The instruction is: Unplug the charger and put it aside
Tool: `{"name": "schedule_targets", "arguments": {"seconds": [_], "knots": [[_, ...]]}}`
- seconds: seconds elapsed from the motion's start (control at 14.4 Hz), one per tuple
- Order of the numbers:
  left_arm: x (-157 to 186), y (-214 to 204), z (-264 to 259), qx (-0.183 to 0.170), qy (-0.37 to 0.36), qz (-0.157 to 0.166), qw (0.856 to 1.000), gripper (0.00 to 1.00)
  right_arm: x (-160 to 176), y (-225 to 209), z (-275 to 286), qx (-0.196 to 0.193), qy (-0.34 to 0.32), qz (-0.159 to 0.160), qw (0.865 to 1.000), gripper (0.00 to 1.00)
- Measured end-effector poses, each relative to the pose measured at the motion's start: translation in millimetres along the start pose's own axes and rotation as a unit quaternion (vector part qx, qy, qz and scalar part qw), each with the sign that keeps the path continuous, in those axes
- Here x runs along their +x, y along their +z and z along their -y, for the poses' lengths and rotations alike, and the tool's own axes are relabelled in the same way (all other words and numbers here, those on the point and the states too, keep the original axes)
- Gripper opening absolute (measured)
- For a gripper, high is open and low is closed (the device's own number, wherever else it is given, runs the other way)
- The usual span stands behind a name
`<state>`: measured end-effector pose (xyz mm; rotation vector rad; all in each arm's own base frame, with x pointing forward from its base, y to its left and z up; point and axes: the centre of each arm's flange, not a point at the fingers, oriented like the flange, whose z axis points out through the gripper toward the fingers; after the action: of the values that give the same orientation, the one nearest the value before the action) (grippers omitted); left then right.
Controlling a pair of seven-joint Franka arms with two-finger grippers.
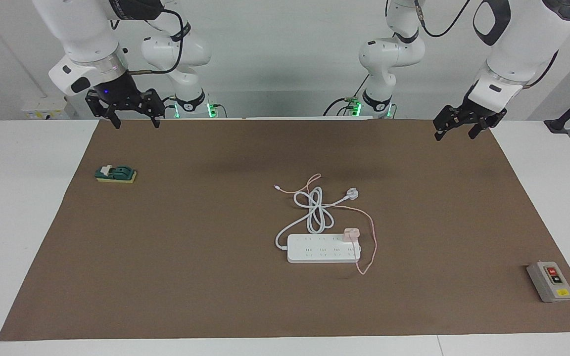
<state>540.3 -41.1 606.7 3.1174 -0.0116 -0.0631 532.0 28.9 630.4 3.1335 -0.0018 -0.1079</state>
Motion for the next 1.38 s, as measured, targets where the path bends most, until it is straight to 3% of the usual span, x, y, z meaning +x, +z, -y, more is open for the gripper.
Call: {"name": "schedule_targets", "arguments": {"seconds": [0.97,1.18,1.38], "knots": [[0,0,-1,0.000,0.001,0.000,1.000,1.00,0,0,0,0.000,0.003,0.000,1.000,1.00],[0,0,0,0.000,0.000,0.000,1.000,1.00,0,2,1,0.007,0.031,0.003,1.000,1.00],[0,1,2,0.000,-0.009,0.001,1.000,1.00,2,14,11,0.047,0.100,0.013,0.994,1.00]]}}
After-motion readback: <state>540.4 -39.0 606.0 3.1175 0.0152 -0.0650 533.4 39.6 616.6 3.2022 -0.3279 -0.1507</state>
